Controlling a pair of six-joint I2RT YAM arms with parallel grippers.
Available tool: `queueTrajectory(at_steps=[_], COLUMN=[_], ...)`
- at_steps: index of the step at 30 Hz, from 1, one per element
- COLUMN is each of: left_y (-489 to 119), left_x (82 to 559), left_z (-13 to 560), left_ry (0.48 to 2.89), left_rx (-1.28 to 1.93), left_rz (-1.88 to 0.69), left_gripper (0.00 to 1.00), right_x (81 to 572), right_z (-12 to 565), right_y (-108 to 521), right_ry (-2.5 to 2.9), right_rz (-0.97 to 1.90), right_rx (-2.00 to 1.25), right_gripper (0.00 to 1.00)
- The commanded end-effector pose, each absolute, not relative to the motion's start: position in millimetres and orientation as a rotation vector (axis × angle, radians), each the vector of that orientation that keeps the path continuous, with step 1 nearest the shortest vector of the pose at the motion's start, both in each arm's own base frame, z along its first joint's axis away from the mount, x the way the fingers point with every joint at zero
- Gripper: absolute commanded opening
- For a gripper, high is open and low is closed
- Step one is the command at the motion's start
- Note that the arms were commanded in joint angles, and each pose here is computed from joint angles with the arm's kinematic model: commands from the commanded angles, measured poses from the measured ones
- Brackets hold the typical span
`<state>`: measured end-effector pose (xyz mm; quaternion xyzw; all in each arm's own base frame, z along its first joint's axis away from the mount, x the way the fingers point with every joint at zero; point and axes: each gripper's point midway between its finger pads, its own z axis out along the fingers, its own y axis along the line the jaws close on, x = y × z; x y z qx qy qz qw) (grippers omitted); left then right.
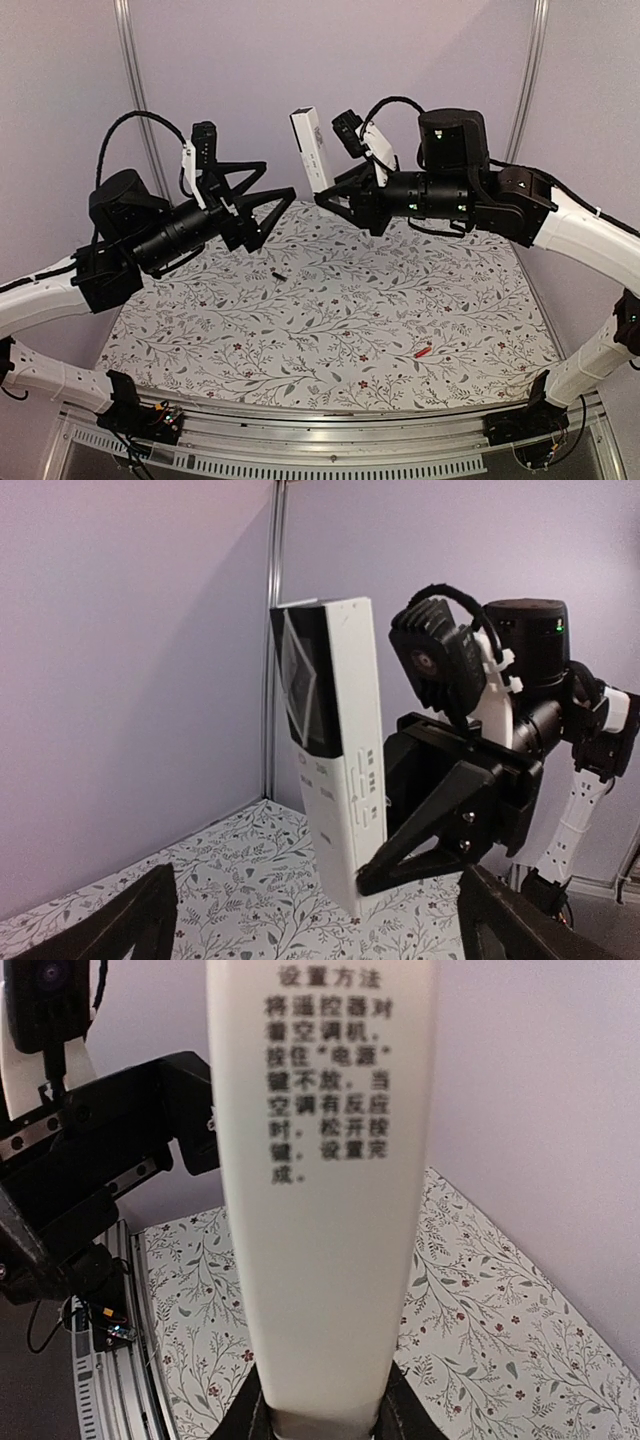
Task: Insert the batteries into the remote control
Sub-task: Pass from the right arm to the left
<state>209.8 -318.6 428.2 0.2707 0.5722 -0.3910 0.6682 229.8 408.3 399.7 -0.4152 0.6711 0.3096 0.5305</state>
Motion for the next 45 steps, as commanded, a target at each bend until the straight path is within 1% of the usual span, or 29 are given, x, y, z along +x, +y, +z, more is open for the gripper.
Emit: queueTrajectory(at_steps=[1,5,8,13,15,18,20,26,28,30,32,35,37,38,40,41,43,44,45], left_y=[-323.2,-333.5,-338.1,-349.7,-352.8,-352.1,-351.3,-355.1,-355.9,-355.9,-355.9,-358.6,-360.0,-360.4,-360.6,-360.2,-358.3,-356.7,-354.8], left_x=[183.6,172.7,173.2,170.9,172.7,172.4,172.1,170.2,169.6,169.7,168.5,166.2,167.2,167.3,169.1,169.0,169.1,169.2,169.1], left_z=[425.0,422.5,419.0,411.6,409.2,411.3,413.8,413.2,412.4,412.0,413.7,414.3,413.7,413.4,411.1,410.1,408.1,407.9,408.7], left_ry=[1.19,1.147,1.146,1.152,1.165,1.158,1.151,1.147,1.15,1.152,1.146,1.141,1.146,1.148,1.158,1.162,1.17,1.172,1.172], left_rx=[0.803,0.915,0.932,0.97,0.972,0.961,0.954,0.967,0.971,0.971,0.97,0.975,0.975,0.973,0.97,0.973,0.97,0.963,0.952], left_rz=[-1.038,-1.065,-1.071,-1.124,-1.132,-1.139,-1.143,-1.164,-1.168,-1.169,-1.178,-1.199,-1.2,-1.2,-1.193,-1.19,-1.182,-1.179,-1.178], left_gripper=[0.96,0.95,0.92,0.82,0.75,0.61,0.58,0.57,0.51,0.43,0.43,0.53,0.53,0.52,0.44,0.38,0.19,0.08,0.0], right_x=[190.0,185.4,174.2,165.5,164.0,159.2,159.0,156.5,156.4,156.4,156.4,158.6,159.8,160.5,160.7,160.6,160.7,160.7,160.7], right_z=[405.4,394.4,394.3,393.9,393.6,394.6,394.7,391.0,391.9,392.6,391.3,387.8,386.9,387.5,388.5,388.8,388.6,387.9,386.8], right_y=[412.6,410.3,411.4,415.2,416.2,417.2,417.5,419.9,420.5,420.5,421.0,423.6,425.9,426.1,426.8,426.9,427.3,427.6,428.0], right_ry=[1.514,1.519,1.477,1.424,1.412,1.387,1.383,1.378,1.376,1.374,1.379,1.396,1.399,1.399,1.396,1.395,1.395,1.398,1.4], right_rz=[0.871,0.839,0.877,0.902,0.905,0.923,0.923,0.936,0.938,0.939,0.939,0.935,0.935,0.934,0.935,0.936,0.937,0.938,0.938], right_rx=[-1.192,-1.266,-1.327,-1.389,-1.404,-1.427,-1.43,-1.457,-1.458,-1.459,-1.46,-1.466,-1.468,-1.466,-1.466,-1.465,-1.465,-1.466,-1.467], right_gripper=[0.0,0.0,0.0,0.0,0.0,0.0,0.0,0.0,0.0,0.0,0.0,0.0,0.0,0.0,0.0,0.0,0.0,0.0,0.0])
